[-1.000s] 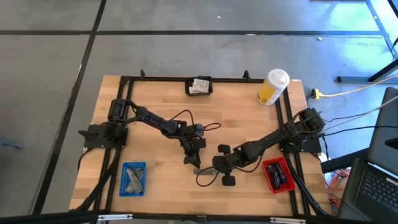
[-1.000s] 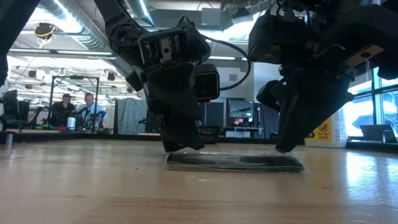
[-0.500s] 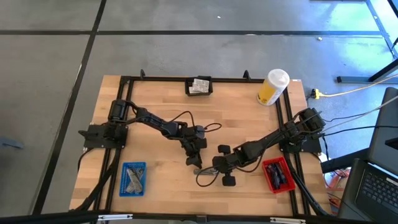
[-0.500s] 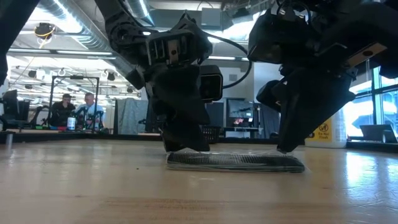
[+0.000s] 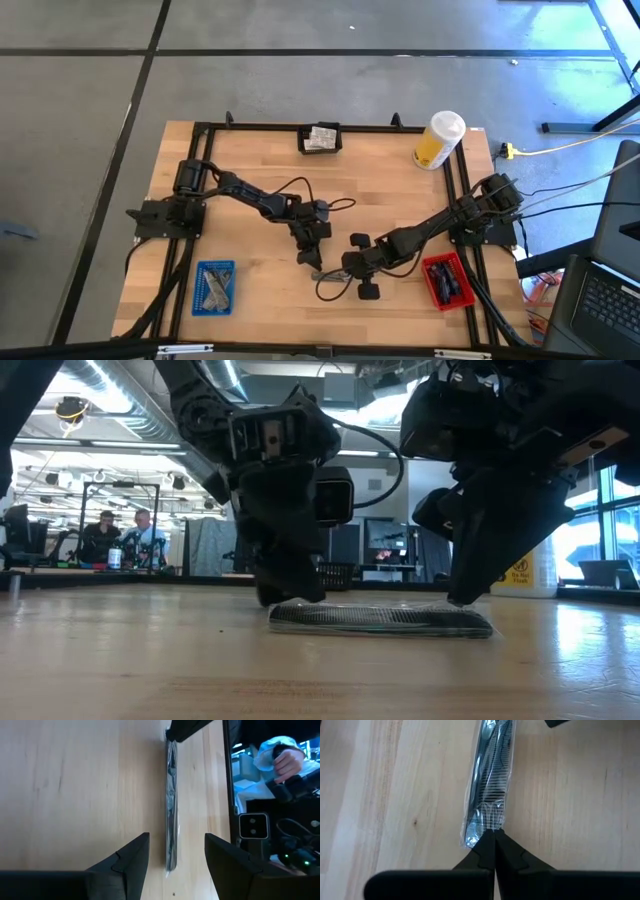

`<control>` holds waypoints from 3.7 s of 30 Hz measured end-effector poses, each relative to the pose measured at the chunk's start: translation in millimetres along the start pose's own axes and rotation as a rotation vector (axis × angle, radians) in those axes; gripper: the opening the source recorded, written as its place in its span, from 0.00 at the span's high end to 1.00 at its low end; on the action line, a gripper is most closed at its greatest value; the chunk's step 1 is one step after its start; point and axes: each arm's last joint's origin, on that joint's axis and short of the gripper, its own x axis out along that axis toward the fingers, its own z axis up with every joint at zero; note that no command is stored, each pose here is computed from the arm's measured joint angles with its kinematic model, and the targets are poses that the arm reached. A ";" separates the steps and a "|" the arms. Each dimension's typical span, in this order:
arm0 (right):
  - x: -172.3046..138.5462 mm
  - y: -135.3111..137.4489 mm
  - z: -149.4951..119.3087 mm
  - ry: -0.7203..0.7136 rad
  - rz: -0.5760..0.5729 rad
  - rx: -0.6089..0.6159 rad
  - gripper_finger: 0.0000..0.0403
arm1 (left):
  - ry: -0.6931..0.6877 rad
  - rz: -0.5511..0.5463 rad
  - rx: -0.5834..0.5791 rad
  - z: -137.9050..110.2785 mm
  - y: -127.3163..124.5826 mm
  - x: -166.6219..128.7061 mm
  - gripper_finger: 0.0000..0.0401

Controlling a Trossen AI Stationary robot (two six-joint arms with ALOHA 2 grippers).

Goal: Pick & Place Travel size toiletries
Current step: Put the black comb into the blue bin

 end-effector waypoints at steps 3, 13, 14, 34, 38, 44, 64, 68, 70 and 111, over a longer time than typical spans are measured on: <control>-0.1 0.0 0.1 -0.001 0.000 -0.005 1.00 | 0.008 0.007 -0.008 -1.0 0.2 -0.1 0.54; -0.1 -0.4 0.6 -0.011 -0.019 -0.008 1.00 | 0.020 0.030 -0.090 -6.8 -7.9 8.1 0.54; -0.1 -0.5 0.8 -0.014 -0.023 -0.008 1.00 | 0.017 0.040 -0.092 -7.4 -8.9 9.2 0.54; -0.1 -0.8 1.6 -0.027 -0.039 -0.010 1.00 | 0.038 0.091 -0.095 -23.2 -28.9 29.4 0.54; -0.1 -0.7 2.1 -0.032 -0.037 -0.011 1.00 | 0.038 0.095 -0.093 -24.0 -29.8 30.4 0.54; -0.1 -0.6 2.2 -0.033 -0.037 -0.011 1.00 | 0.036 0.098 -0.093 -24.1 -29.9 30.5 0.63; -0.1 -0.6 2.2 -0.033 -0.037 -0.015 1.00 | 0.037 0.099 -0.075 -24.3 -30.1 30.6 1.00; -0.1 -0.6 2.2 -0.033 -0.036 -0.015 1.00 | 0.039 0.095 -0.075 -24.2 -30.2 30.6 1.00; -1.8 -0.5 2.5 -0.034 -0.036 -0.015 0.98 | 0.042 0.086 -0.082 -23.4 -29.5 29.6 1.00; -41.4 -13.9 -15.1 0.105 -0.299 0.114 0.64 | 0.000 0.269 -0.140 -48.7 -95.6 4.4 1.00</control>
